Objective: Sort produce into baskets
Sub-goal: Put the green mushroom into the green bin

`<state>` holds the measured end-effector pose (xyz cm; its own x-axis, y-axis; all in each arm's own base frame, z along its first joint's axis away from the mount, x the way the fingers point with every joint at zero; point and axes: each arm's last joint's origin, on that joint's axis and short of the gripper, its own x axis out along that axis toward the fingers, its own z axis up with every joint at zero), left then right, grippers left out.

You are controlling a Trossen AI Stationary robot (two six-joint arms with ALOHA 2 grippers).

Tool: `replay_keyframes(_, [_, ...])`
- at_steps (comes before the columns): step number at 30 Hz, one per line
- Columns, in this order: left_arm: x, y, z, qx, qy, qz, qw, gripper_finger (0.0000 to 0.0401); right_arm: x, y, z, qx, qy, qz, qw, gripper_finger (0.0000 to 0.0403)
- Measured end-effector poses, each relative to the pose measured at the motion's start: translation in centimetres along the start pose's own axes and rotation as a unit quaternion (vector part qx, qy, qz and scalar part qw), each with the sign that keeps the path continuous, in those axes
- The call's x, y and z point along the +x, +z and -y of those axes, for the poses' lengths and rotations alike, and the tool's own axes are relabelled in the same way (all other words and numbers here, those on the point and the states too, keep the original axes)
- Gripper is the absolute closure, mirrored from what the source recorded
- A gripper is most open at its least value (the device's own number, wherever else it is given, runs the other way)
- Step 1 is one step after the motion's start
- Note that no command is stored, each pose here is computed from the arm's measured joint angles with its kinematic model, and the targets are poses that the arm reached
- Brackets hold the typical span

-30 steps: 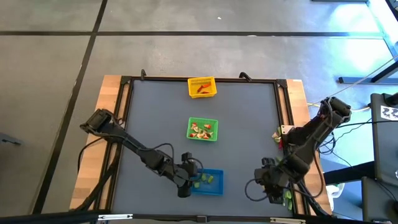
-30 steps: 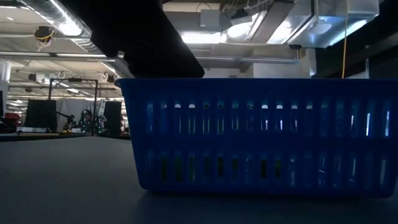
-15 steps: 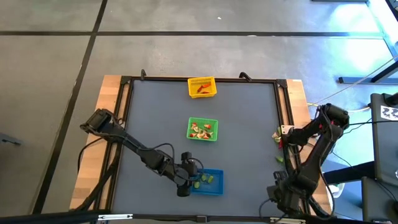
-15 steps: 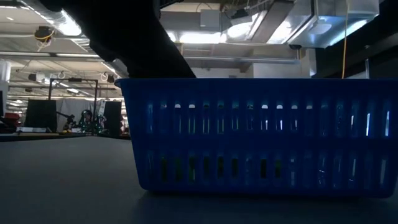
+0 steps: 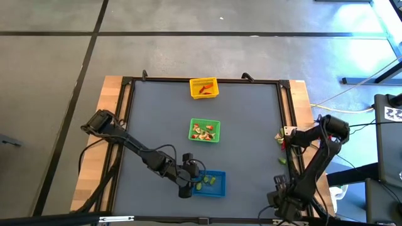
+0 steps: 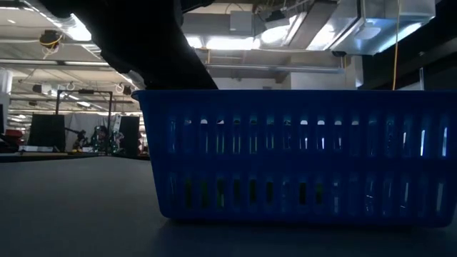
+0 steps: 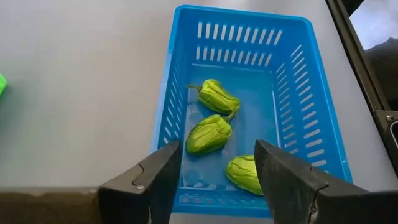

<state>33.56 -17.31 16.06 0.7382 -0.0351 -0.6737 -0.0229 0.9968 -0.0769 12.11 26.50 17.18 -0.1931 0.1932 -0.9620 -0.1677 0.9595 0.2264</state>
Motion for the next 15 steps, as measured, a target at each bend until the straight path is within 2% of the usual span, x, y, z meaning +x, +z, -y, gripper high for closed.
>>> replay_keyframes(6, [0.0,0.0,0.0,-0.001,0.0,0.001,1.0,0.0201,1.2,-0.7,-1.0,-0.026,0.0,-0.005,1.0,0.0238])
replay_keyframes(15, [0.1,0.1,-0.3,-0.004,0.009,0.004,1.0,0.0201,1.7,-0.7,-0.9,-0.027,-0.025,0.0,0.999,0.0338])
